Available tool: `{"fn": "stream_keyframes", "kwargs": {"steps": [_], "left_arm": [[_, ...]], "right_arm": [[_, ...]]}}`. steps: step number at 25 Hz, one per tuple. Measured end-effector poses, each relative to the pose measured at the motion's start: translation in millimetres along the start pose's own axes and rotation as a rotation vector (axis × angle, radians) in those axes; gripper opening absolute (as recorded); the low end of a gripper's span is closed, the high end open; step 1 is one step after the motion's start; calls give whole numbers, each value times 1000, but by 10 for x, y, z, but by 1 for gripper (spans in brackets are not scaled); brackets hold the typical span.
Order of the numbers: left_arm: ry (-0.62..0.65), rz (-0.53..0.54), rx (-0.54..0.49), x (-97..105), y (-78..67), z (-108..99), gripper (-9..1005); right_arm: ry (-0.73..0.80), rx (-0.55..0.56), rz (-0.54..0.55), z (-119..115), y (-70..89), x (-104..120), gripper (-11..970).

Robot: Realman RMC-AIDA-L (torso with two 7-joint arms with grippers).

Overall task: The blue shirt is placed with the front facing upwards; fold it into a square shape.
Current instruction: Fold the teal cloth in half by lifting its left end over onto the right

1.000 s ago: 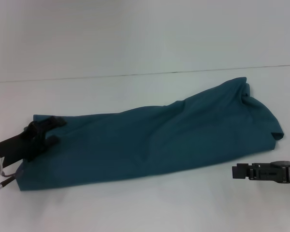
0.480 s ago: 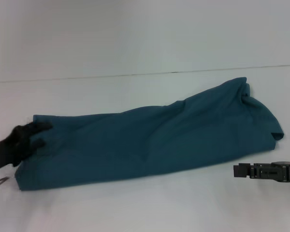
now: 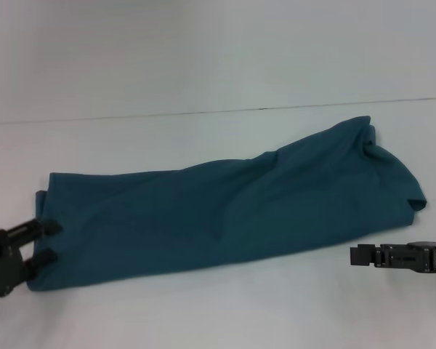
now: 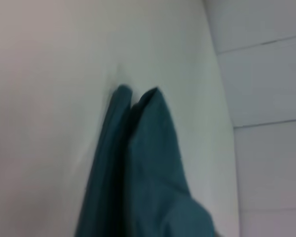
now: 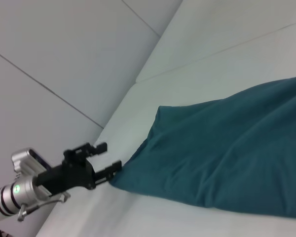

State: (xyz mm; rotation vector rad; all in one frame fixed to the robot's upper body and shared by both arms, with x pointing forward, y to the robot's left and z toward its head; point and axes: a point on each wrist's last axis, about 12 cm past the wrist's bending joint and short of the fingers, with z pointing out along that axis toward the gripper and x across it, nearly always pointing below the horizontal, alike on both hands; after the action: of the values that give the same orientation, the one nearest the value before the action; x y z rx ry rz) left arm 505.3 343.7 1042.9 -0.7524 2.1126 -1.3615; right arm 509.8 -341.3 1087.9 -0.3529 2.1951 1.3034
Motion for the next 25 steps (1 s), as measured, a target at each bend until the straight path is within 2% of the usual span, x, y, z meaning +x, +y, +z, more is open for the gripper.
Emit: {"fn": "stream_keyframes", "kwargs": {"steps": [6,11,15,20,22,25], "left_arm": [[18,5,-63,24,58,91,629],[10,8,-58,-7,56,21,629],[8,18,-6,-62,-35,-73,629],[-3,51,-16,-176,-147,2,628],[-13,89,-31,-246,-199,53,628],[12,228,-47,-350,-337,141,628]], "right_arm": [[4,-1,-9,18,4,-14,656],[0,5,-5,-5,-6,-9,656],[1,6,-3,-5,-6,-10,656],[0,3,0,16,-4,-12,656],[-7,7,2,19,-7,-22,656],[-25,11,9,22,-11,-53,656]]}}
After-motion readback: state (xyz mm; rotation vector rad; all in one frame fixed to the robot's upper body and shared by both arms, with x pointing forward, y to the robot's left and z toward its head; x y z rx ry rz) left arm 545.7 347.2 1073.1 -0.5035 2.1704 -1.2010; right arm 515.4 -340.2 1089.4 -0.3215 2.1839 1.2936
